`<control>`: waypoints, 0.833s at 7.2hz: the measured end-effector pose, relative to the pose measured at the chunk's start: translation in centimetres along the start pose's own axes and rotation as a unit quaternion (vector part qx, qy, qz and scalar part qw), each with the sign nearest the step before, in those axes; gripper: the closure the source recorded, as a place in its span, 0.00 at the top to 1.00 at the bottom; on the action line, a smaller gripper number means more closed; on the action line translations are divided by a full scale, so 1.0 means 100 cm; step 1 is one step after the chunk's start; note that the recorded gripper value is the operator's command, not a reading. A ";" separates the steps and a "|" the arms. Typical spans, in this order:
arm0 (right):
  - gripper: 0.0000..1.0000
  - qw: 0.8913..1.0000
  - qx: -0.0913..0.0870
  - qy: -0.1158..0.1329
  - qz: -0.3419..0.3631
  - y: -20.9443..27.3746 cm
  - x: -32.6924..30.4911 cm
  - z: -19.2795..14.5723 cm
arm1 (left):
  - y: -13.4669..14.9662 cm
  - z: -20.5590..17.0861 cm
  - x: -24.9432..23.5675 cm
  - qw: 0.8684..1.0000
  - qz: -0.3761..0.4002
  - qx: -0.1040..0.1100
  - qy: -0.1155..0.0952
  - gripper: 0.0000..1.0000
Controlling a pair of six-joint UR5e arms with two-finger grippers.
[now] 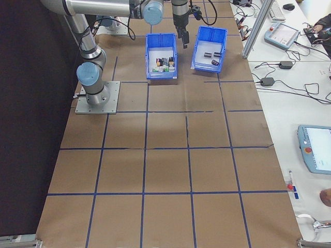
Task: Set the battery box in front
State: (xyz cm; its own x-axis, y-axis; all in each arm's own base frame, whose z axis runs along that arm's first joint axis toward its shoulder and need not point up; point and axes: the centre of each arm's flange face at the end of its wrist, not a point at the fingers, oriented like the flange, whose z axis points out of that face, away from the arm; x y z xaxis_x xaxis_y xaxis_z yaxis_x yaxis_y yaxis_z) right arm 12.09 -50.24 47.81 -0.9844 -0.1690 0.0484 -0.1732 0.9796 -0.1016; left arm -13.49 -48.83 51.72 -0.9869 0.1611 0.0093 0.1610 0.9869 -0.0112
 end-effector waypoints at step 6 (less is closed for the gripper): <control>1.00 0.994 -0.052 -0.006 0.092 -0.012 -0.003 0.000 | 0.002 0.000 0.000 1.000 -0.004 0.000 -0.003 1.00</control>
State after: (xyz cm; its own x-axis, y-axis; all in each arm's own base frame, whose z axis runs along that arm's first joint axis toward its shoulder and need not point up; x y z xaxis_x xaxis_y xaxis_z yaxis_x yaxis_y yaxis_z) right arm 12.56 -51.33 47.93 -0.9996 0.0131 0.0257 0.0130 0.9999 -0.0045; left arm -13.46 -48.68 51.71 -0.9881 0.1539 0.0040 0.1539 0.9880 -0.0109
